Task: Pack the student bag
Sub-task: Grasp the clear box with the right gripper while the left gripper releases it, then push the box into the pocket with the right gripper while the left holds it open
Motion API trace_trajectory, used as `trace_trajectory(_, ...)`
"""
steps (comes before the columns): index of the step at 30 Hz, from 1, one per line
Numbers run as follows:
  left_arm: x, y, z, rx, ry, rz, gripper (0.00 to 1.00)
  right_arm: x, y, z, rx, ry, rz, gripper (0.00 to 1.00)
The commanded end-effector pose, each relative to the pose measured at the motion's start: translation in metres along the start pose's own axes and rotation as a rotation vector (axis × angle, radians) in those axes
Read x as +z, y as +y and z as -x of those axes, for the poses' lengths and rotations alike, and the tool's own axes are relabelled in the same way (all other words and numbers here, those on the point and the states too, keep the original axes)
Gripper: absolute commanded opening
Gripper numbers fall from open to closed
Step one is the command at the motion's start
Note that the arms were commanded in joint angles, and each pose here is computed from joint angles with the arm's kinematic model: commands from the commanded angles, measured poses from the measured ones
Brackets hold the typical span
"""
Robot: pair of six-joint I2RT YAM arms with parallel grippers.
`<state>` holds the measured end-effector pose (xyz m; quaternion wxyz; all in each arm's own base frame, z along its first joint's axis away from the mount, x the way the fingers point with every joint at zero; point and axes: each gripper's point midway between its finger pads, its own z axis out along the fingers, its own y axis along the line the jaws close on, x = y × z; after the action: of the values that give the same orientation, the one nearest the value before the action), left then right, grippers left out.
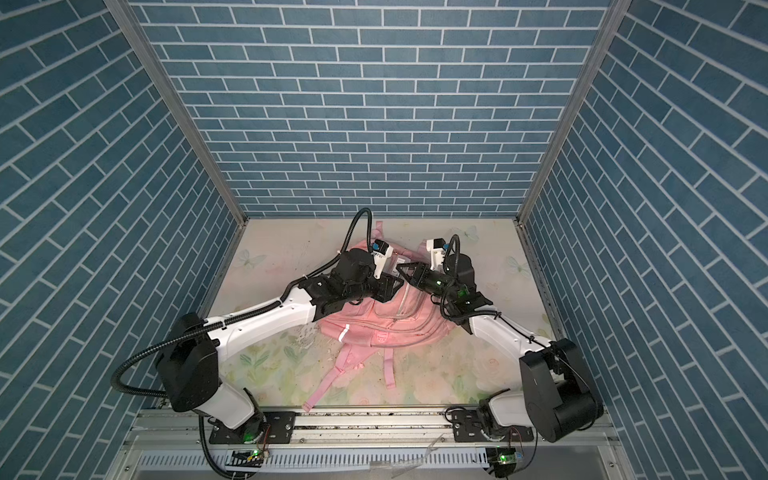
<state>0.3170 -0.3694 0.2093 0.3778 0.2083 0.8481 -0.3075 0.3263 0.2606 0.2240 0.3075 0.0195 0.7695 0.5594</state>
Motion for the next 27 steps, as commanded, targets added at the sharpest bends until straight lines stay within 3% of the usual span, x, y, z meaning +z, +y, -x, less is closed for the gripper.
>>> trace_trajectory(1,0.002,-0.008,0.012,0.010,-0.024,-0.008,0.36,-0.003,0.012,0.000,0.003,-0.006,0.043,0.17)
trace_trajectory(4,-0.002,-0.003,0.013,0.013,-0.024,0.034,0.58,-0.007,0.014,0.005,-0.006,-0.036,0.034,0.15)
trace_trajectory(7,-0.012,-0.002,0.016,0.026,-0.033,0.072,0.67,-0.013,0.010,0.016,-0.016,-0.076,-0.001,0.14)
trace_trajectory(14,-0.021,0.002,0.009,0.057,-0.007,0.143,0.70,-0.059,-0.021,0.065,-0.021,-0.222,-0.128,0.13)
trace_trajectory(20,0.000,-0.011,-0.004,0.122,0.083,0.168,0.70,-0.116,-0.048,0.098,-0.049,-0.326,-0.289,0.12)
trace_trajectory(27,0.039,-0.041,-0.023,0.222,0.199,0.165,0.70,-0.170,-0.072,0.107,-0.030,-0.417,-0.388,0.11)
